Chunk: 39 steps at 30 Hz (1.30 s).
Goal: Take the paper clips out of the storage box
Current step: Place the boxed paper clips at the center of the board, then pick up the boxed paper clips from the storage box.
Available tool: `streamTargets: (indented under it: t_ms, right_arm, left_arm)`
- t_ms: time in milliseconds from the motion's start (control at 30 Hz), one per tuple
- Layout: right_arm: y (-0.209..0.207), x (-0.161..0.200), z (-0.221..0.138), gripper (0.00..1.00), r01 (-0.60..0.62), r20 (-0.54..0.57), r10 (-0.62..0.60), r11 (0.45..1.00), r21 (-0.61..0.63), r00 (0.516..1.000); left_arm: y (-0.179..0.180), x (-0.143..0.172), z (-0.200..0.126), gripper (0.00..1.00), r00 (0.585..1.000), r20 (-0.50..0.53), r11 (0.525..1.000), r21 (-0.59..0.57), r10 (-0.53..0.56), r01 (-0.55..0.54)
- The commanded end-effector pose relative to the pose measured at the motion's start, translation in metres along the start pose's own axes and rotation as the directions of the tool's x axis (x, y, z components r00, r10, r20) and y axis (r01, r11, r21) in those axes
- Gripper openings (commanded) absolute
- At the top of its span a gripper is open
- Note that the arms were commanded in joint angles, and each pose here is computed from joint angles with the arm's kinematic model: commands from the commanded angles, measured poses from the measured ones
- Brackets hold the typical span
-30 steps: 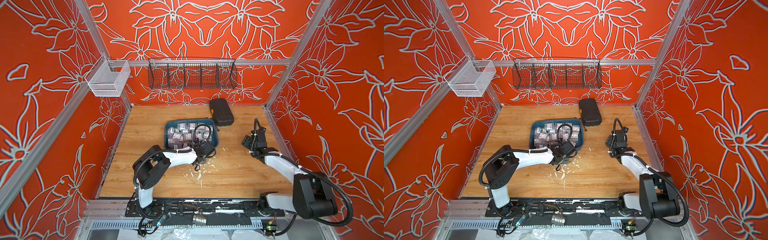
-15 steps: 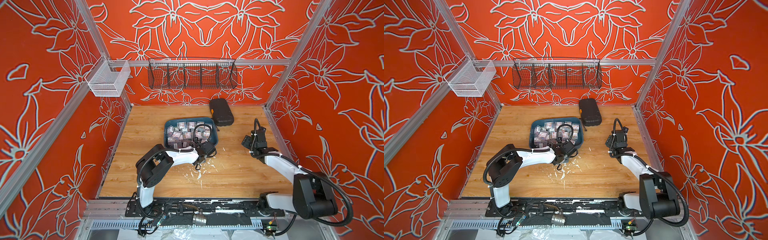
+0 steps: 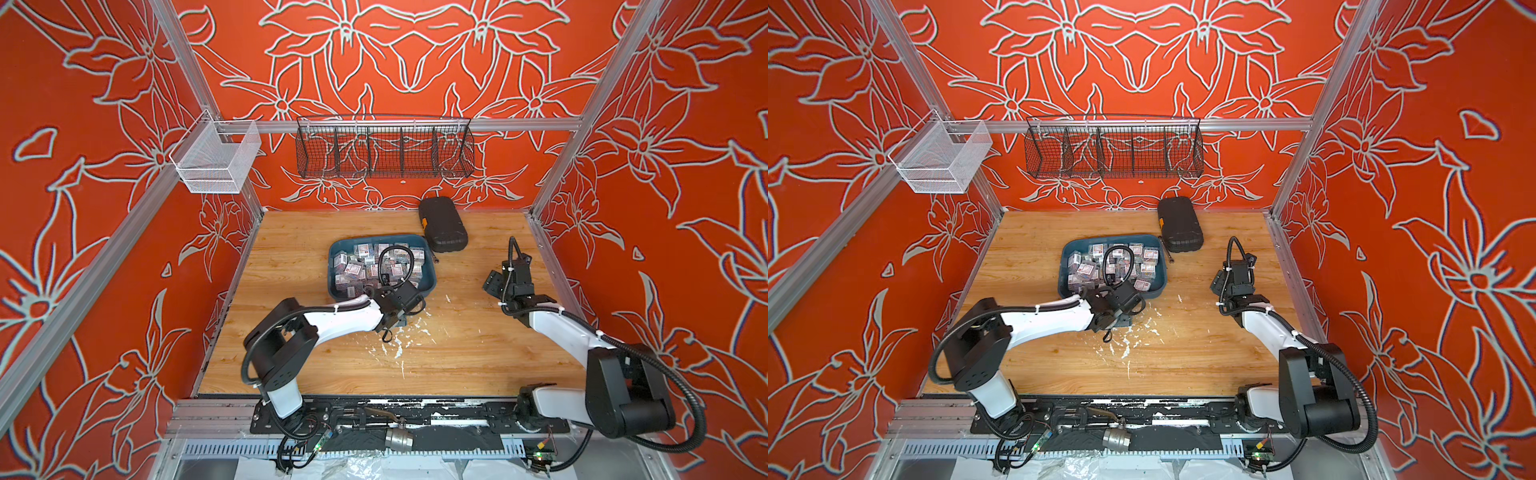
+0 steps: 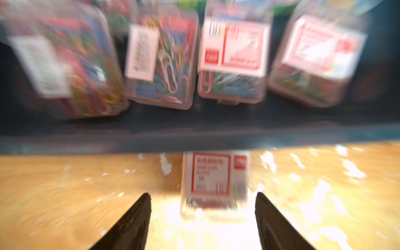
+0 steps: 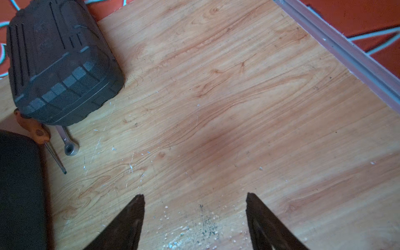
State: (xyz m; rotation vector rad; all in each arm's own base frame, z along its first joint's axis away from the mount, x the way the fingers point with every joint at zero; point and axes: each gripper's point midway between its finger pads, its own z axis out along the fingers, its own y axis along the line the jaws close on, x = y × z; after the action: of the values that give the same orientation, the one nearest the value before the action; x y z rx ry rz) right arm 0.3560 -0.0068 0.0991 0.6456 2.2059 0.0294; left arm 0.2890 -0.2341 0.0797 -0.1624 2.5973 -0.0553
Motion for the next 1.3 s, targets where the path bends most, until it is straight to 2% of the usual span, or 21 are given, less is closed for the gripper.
streamTargets:
  t_ms: [0, 167, 267, 367, 433, 500, 567, 700, 900, 1067, 1267]
  right_arm:
    - [-0.003, 0.001, -0.003, 0.76, -0.009, 0.008, 0.009, 1.0, -0.002, 1.0]
    - [-0.003, 0.001, -0.003, 0.76, -0.009, 0.008, 0.009, 1.0, -0.002, 1.0]
    - [-0.003, 0.001, -0.003, 0.76, -0.01, 0.01, 0.01, 1.0, -0.002, 1.0]
    - [-0.003, 0.001, -0.004, 0.76, -0.01, 0.012, 0.01, 1.0, -0.005, 1.0]
    - [-0.002, 0.0, -0.004, 0.76, -0.009, 0.012, 0.01, 1.0, -0.008, 1.0]
    - [-0.002, 0.001, -0.004, 0.76, -0.008, 0.012, 0.009, 1.0, -0.009, 1.0]
    - [-0.002, 0.001, -0.004, 0.76, -0.009, 0.013, 0.009, 1.0, -0.009, 1.0]
    - [-0.002, 0.001, -0.004, 0.76, -0.008, 0.012, 0.009, 1.0, -0.011, 1.0]
    - [-0.001, 0.0, -0.004, 0.76, -0.008, 0.021, 0.008, 1.0, -0.019, 1.0]
    - [-0.006, -0.006, -0.002, 0.76, -0.022, 0.041, 0.021, 0.999, 0.024, 0.999]
    - [-0.006, -0.005, -0.002, 0.76, -0.02, 0.038, 0.019, 1.0, 0.022, 0.999]
  left_arm:
    - [0.007, -0.016, -0.04, 0.74, 0.997, 0.059, 0.999, 0.032, 0.039, -0.041]
    - [0.018, -0.047, -0.085, 0.75, 0.974, 0.209, 0.992, 0.077, 0.085, -0.103]
    - [0.029, -0.064, -0.098, 0.76, 0.95, 0.289, 0.99, 0.044, 0.114, -0.133]
    - [0.043, -0.08, -0.109, 0.76, 0.935, 0.337, 0.993, 0.004, 0.108, -0.116]
    - [0.051, -0.089, -0.115, 0.8, 0.916, 0.385, 0.993, -0.022, 0.116, -0.117]
    - [0.066, -0.099, -0.118, 0.91, 0.908, 0.411, 0.996, -0.046, 0.088, -0.076]
    - [0.074, -0.107, -0.112, 0.96, 0.917, 0.395, 0.998, -0.013, 0.064, -0.063]
    - [0.098, -0.117, -0.094, 0.93, 0.958, 0.282, 0.998, 0.054, -0.047, 0.033]
    - [0.102, -0.122, -0.071, 0.91, 0.969, 0.243, 0.998, 0.055, -0.048, 0.036]
    - [0.107, -0.122, -0.048, 0.87, 0.986, 0.149, 0.996, 0.055, -0.075, 0.068]
    - [0.12, -0.132, -0.041, 0.87, 0.989, 0.115, 0.995, 0.049, -0.097, 0.092]
